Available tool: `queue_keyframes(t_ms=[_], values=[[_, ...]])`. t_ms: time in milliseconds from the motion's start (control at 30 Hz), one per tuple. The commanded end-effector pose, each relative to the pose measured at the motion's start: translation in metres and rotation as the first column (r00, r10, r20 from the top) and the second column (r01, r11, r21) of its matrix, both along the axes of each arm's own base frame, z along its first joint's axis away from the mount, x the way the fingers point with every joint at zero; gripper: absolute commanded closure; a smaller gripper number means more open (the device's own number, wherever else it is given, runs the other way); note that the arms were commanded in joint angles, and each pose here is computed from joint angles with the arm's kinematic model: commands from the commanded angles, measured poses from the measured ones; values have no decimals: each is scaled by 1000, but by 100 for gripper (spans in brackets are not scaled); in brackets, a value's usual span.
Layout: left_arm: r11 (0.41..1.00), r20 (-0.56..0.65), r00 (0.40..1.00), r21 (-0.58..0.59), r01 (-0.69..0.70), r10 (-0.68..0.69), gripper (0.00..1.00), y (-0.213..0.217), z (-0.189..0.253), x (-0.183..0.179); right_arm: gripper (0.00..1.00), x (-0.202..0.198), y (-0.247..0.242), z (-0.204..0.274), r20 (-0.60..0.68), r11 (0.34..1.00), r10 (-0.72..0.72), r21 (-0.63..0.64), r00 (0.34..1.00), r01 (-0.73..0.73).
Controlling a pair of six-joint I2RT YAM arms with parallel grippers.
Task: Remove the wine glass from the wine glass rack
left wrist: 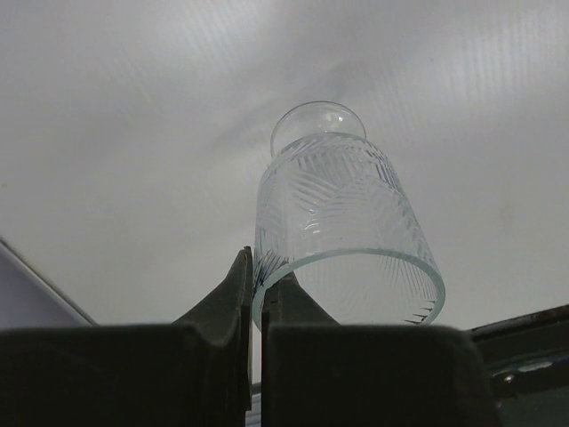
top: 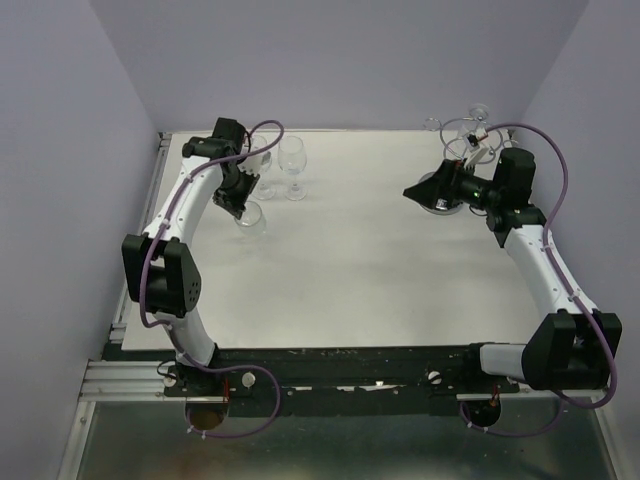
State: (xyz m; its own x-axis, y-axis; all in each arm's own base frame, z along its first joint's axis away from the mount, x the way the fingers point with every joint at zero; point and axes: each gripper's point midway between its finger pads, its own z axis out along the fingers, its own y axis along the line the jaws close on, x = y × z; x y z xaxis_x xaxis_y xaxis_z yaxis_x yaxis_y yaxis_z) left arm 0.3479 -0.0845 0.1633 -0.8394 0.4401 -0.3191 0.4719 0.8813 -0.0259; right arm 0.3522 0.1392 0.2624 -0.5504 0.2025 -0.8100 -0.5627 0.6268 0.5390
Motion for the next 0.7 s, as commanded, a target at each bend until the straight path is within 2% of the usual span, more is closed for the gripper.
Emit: queue_keyframes(t_ms=[0, 133, 300, 433, 567, 667], values=[[958, 144, 948, 16, -287, 282, 100, 28, 26, 34, 0, -2, -3, -2, 11, 999, -26, -24, 1000, 26], [914, 183, 902, 42, -404, 391, 100, 39, 25, 50, 0, -2, -7, -8, 14, 998, -50, -44, 999, 51], [884, 180, 871, 20, -467, 456, 100, 37, 23, 68, 0, -8, -9, -12, 17, 997, -58, -58, 998, 59], [858, 168, 845, -17, -513, 508, 100, 34, 21, 80, 0, -10, -10, -16, 19, 995, -68, -70, 998, 69], [845, 125, 836, -103, -524, 534, 100, 26, 22, 90, 0, -12, -13, -16, 30, 993, -77, -85, 997, 80], [832, 112, 825, -115, -543, 554, 100, 26, 18, 94, 0, -14, -14, -18, 26, 992, -81, -91, 996, 84]])
